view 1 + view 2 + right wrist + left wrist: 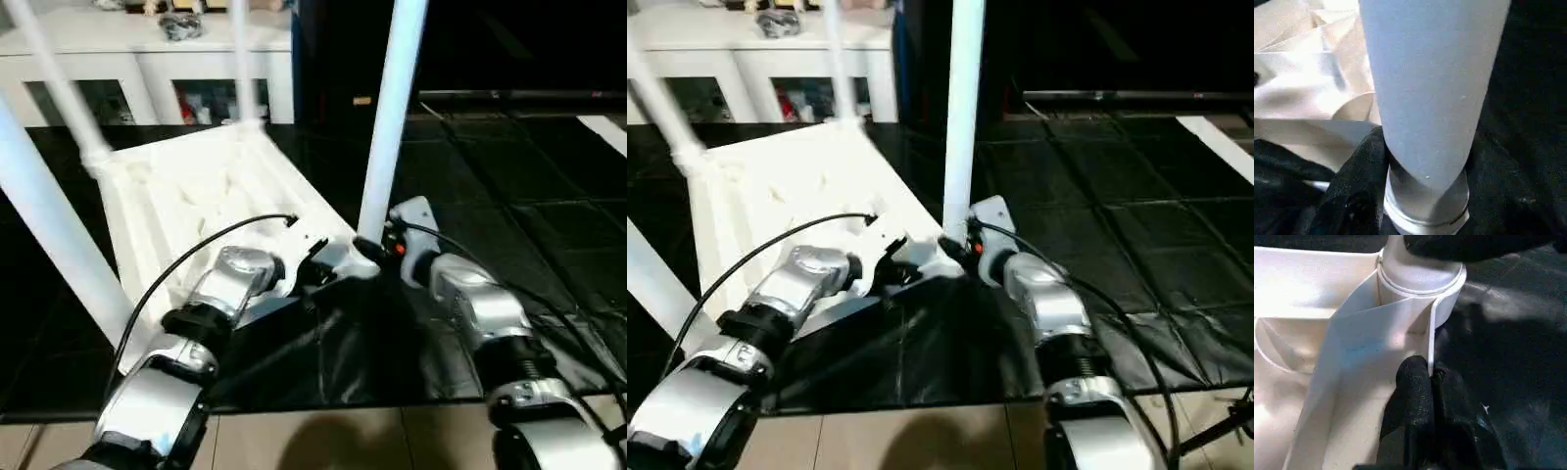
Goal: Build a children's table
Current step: Rotate leg to tighten
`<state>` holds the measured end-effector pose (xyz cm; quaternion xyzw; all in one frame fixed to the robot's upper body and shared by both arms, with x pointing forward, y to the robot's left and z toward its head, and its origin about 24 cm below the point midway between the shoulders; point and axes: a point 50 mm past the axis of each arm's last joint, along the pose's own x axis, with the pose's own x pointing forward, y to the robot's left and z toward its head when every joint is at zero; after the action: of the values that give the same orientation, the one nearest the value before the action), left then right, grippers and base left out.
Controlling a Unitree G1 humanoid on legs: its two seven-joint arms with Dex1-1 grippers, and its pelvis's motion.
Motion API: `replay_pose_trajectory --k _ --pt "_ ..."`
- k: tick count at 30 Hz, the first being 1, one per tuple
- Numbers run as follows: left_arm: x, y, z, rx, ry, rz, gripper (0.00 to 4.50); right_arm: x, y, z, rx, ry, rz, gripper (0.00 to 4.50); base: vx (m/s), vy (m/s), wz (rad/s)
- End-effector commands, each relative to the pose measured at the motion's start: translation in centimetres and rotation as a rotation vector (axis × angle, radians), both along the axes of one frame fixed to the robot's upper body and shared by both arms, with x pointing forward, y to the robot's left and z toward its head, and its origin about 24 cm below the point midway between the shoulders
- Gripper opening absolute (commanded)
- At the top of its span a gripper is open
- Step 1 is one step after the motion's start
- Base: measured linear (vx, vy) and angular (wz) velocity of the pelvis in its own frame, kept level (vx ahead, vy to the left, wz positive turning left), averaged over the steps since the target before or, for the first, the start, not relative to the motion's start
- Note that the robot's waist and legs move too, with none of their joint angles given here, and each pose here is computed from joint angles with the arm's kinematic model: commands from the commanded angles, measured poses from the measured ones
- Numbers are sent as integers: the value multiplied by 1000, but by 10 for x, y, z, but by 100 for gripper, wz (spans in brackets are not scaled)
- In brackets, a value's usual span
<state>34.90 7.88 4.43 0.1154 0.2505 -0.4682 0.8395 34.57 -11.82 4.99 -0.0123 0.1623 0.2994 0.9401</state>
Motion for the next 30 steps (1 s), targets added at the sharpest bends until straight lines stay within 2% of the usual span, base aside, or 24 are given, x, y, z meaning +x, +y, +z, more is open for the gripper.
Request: replay_pose_trajectory --k 1,2,3,5,7,8,10,11,13,14,16,18,19,24,26,30 --pt "6 -23 24 -54 -99 -41 0 -18 54 -9 72 64 226 274 0 0 0" --pt "6 -22 24 -49 -100 -46 0 -18 52 -9 76 62 228 274 0 0 0" --pt "5 -18 23 -43 -98 -59 0 -18 48 -8 82 54 228 305 0 0 0" --pt "4 -14 22 -35 -91 -64 0 -18 43 -7 86 39 227 318 0 0 0" --pt "3 -5 21 -17 -91 -109 0 -21 28 -6 67 30 287 333 0 0 0" --pt "3 -4 21 -16 -91 -112 0 -21 27 -6 65 31 292 333 0 0 0" --pt "1 3 21 -8 -92 -183 0 -23 9 -5 50 26 345 360 0 0 0" --pt "1 3 21 -8 -92 -183 0 -23 9 -5 50 26 345 361 0 0 0" --pt "-2 12 20 12 -84 -250 0 -26 -9 0 46 15 403 381 0 0 0" --pt "-2 13 20 14 -84 -257 0 -26 -11 1 45 14 408 394 0 0 0" --pt "-4 22 21 37 -68 -328 0 -28 -30 6 34 8 455 406 0 0 0" --pt "-5 27 22 50 -58 -370 0 -30 -41 9 20 7 490 437 0 0 0" --pt "-5 27 22 50 -58 -370 0 -30 -41 9 20 7 490 446 0 0 0" --pt "-12 40 27 98 -35 -538 0 -37 -66 15 -23 48 634 449 0 0 0" --pt "-14 42 29 109 -40 -591 0 -39 -69 19 -11 71 687 449 0 0 0" --pt "-21 43 28 109 -14 -682 0 -37 -66 23 -2 50 756 449 0 0 0"
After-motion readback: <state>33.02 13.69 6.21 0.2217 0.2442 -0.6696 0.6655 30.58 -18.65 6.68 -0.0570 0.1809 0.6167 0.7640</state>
